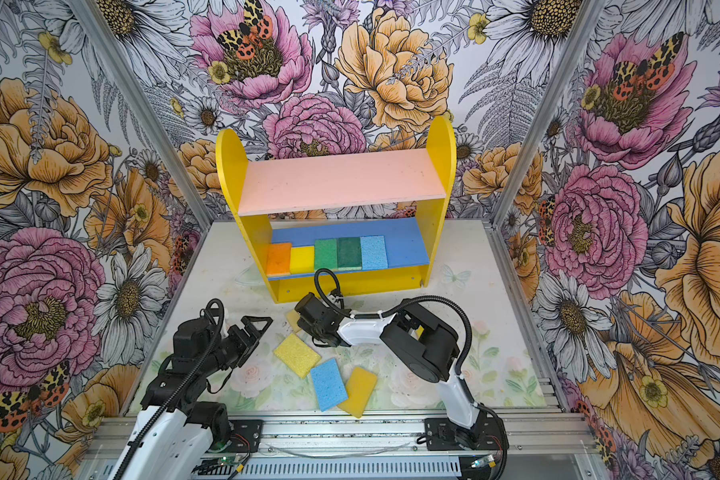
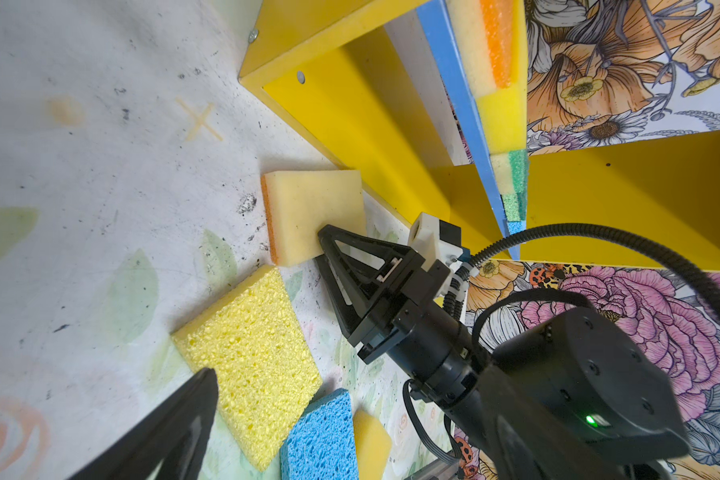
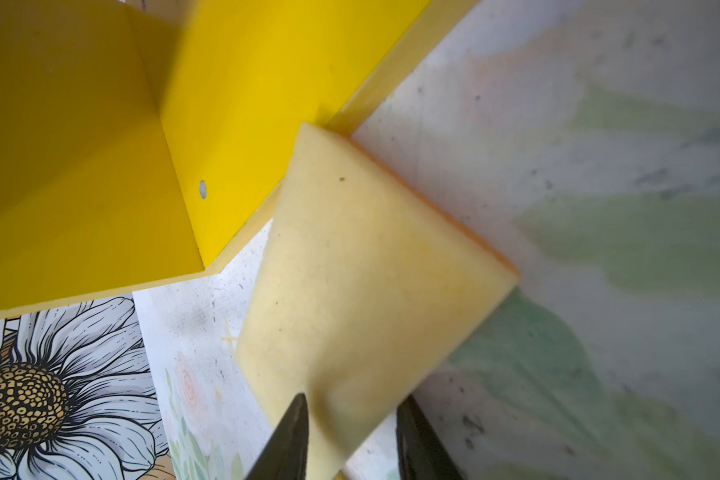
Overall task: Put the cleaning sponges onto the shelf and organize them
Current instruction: 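Grasp the pale yellow foam sponge with the right gripper, then lift the pale yellow sponge upright and bring it toward the left gripper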
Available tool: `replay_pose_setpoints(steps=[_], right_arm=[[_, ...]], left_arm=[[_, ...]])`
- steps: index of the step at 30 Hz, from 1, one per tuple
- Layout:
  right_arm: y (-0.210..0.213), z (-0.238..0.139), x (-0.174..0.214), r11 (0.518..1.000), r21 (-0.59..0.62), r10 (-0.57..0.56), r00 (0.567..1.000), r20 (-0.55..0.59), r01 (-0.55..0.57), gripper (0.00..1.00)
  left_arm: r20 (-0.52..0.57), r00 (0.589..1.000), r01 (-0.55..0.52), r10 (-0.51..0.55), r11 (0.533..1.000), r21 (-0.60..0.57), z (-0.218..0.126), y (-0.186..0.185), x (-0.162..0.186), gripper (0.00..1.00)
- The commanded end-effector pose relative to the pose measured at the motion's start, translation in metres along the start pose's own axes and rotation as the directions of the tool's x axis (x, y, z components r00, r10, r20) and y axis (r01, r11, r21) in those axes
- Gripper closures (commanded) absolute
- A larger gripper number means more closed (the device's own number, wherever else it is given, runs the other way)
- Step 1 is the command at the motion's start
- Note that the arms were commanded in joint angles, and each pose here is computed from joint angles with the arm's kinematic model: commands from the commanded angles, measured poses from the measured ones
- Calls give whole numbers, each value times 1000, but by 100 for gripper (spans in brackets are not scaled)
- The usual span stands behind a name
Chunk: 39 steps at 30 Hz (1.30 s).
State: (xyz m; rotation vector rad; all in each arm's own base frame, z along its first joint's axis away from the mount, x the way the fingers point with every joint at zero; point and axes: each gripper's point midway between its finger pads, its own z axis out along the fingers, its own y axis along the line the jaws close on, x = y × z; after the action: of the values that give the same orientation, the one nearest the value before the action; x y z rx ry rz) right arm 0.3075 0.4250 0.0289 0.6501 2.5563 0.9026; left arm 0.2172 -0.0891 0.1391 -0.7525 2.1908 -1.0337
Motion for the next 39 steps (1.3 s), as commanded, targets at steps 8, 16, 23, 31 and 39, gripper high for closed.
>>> replay_pose_setpoints(steps=[8, 16, 23, 31, 39], right_arm=[[-37, 13, -7, 991, 134, 0, 1000, 27, -3, 84], [-36, -4, -14, 992, 124, -8, 999, 50, 2, 100], [-30, -38, -27, 994, 92, -66, 996, 55, 60, 100], [-47, -78, -30, 984, 88, -155, 988, -18, 156, 100], [-65, -105, -26, 947, 46, -310, 939, -148, 319, 100]], left_arm=[[32, 998, -48, 47, 999, 20, -7, -14, -6, 1], [28, 998, -51, 50, 998, 24, -8, -15, -5, 1], [-6, 998, -59, 59, 997, 50, -6, -20, 1, 1], [-32, 997, -72, 75, 994, 82, -2, -24, 5, 1], [-95, 989, -102, 111, 991, 89, 10, -26, 16, 1]])
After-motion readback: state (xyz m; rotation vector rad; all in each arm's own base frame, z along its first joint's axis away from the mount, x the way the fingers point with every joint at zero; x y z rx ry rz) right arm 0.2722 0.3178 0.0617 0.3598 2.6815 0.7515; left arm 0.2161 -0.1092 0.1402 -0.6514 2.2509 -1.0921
